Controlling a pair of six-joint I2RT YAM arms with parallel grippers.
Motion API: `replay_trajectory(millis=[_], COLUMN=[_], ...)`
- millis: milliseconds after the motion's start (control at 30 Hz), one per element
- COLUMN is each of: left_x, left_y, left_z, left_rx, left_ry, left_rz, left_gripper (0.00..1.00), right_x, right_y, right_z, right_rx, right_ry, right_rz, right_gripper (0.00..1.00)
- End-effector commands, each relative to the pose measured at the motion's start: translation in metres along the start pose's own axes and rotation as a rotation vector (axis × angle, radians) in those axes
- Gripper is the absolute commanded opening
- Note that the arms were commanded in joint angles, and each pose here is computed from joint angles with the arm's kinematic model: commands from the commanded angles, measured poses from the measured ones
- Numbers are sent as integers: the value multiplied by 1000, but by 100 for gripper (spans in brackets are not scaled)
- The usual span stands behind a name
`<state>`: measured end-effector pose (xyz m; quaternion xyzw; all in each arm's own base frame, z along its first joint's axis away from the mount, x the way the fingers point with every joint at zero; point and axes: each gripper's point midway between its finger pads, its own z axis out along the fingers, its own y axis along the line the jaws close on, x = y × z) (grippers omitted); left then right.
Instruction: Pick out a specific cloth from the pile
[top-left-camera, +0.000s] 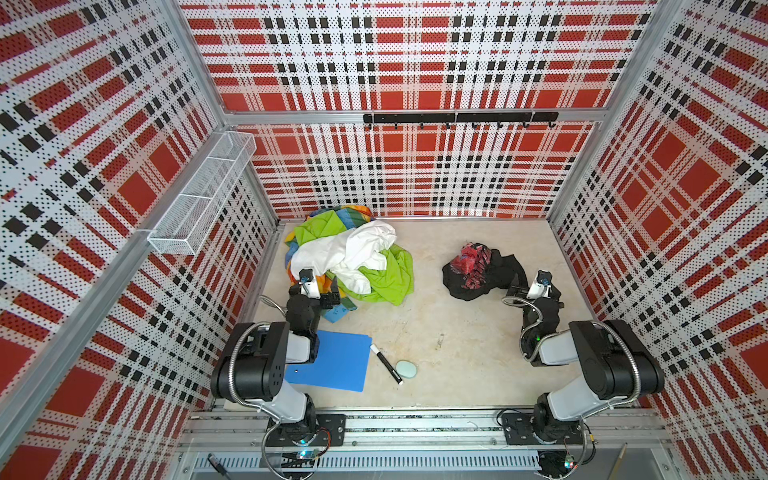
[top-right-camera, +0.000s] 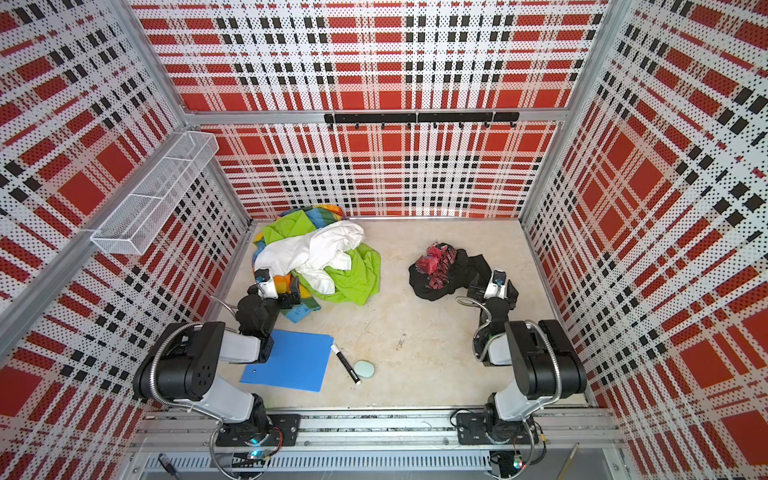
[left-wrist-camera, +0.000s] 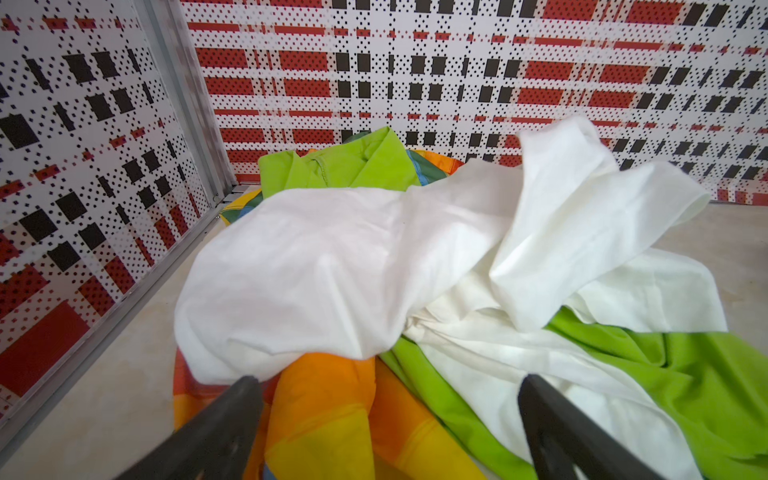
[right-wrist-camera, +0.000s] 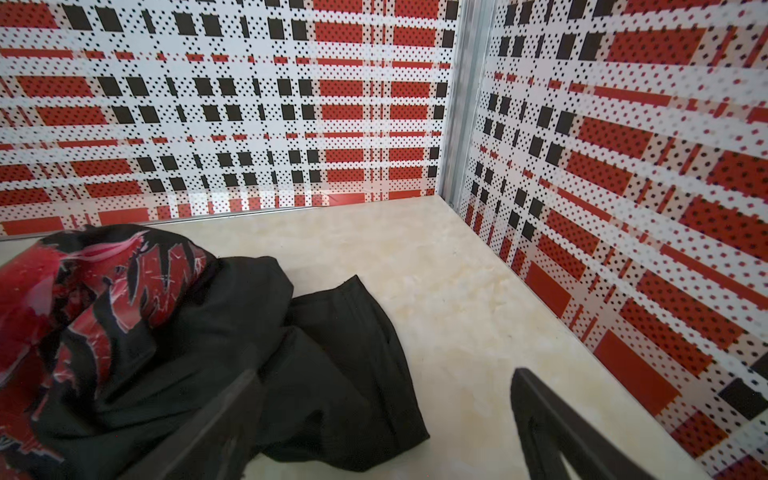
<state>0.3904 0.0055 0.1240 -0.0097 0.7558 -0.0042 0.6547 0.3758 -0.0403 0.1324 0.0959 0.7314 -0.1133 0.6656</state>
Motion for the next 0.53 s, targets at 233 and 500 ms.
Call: replay_trajectory(millis=[233,500], left_x=[-9,-9], left_y=[0,0], left_z=[4,4], left_rx=[-11,-14], left_ry=[-25,-25], left_rz=[12,11], left_gripper=[99,99], right_x=[-10,-9], right_y=[-4,-4], right_z=[0,0], right_rx=[19,14], right_ry=[-32,-31], right_rz=[26,27], right_gripper=[100,100])
